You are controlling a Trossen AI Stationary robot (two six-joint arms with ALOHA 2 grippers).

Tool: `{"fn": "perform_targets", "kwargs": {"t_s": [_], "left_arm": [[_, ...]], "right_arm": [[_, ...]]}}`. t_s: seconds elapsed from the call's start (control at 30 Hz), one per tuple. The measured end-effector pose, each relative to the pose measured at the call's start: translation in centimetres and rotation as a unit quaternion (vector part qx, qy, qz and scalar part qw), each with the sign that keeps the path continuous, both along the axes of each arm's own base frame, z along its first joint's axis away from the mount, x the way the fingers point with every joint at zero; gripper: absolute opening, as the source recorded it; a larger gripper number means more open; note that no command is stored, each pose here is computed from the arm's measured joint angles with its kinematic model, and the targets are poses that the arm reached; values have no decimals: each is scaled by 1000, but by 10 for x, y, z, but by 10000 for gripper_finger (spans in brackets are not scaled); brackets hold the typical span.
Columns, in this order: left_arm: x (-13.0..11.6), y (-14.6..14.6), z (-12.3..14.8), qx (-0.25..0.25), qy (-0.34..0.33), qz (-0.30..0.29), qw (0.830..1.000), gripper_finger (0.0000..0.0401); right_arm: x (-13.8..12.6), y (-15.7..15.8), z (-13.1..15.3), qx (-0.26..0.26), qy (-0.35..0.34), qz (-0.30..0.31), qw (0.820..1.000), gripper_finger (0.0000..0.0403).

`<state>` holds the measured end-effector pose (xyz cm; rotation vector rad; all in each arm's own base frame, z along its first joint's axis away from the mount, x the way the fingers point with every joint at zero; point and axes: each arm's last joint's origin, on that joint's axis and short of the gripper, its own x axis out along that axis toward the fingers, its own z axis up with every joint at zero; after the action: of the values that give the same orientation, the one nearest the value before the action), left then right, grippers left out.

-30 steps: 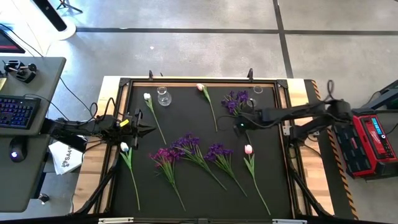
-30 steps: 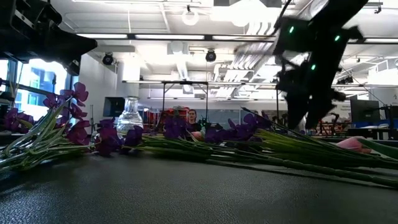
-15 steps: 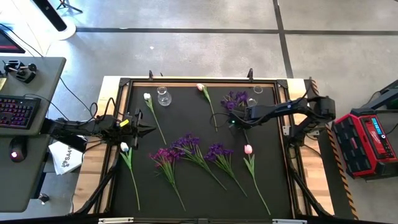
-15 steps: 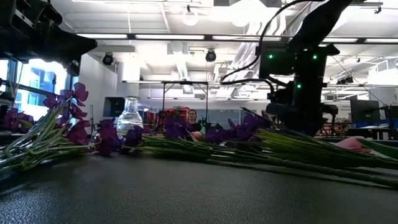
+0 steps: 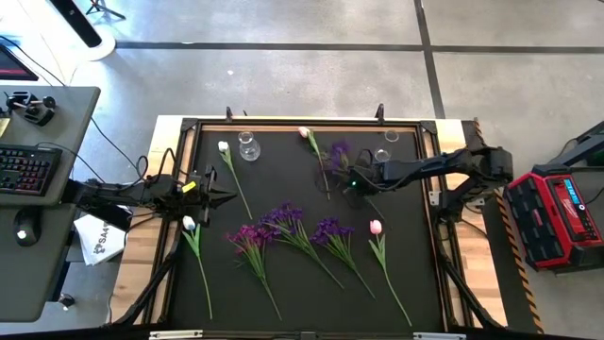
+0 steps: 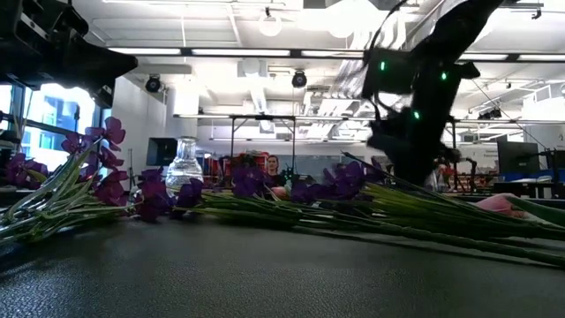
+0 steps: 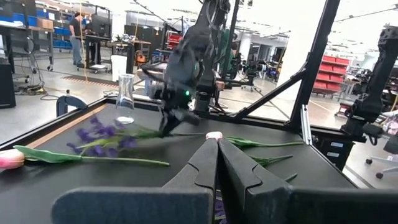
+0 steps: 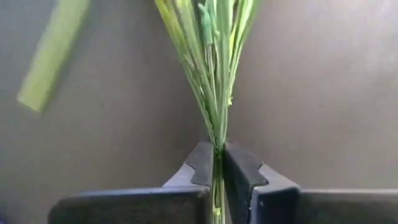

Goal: Sort flowers into vase by color
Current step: Put the top purple flowers into the right transparent vase

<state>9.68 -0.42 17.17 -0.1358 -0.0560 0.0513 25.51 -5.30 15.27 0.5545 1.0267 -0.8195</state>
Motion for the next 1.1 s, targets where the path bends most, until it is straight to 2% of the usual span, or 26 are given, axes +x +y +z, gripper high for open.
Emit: {"fn": "perform_targets", "kwargs": {"t_s": [0.17, 0.3, 0.4, 0.53, 0.6, 0.67, 0.8, 0.93, 1.1], "left_arm": [[0, 0, -1, 0, 5, 0, 1000, 0], [0, 0, -1, 0, 7, 0, 1000, 0], [0, 0, -1, 0, 7, 0, 1000, 0], [0, 0, -1, 0, 8, 0, 1000, 0], [0, 0, -1, 0, 8, 0, 1000, 0], [0, 0, -2, 0, 8, 0, 1000, 0], [0, 0, -1, 1, 7, 0, 1000, 0], [0, 0, -1, 0, 7, 0, 1000, 0], [0, 0, -1, -8, 7, 0, 1000, 0]], "right_arm": [[-2, 3, 28, -96, -108, 22, 989, 2], [-16, 6, 51, -195, -202, 25, 959, 1], [-31, 7, 66, -275, -281, 29, 919, 1], [-53, 7, 85, -371, -375, 32, 849, 1], [-65, 8, 95, -412, -410, 26, 814, 0], [-75, 7, 104, -445, -421, 19, 790, 0], [-90, 5, 118, -491, -408, 8, 769, 0], [-102, 2, 127, -526, -386, -13, 758, 0], [-112, -7, 128, -541, -355, -43, 761, 0]]}}
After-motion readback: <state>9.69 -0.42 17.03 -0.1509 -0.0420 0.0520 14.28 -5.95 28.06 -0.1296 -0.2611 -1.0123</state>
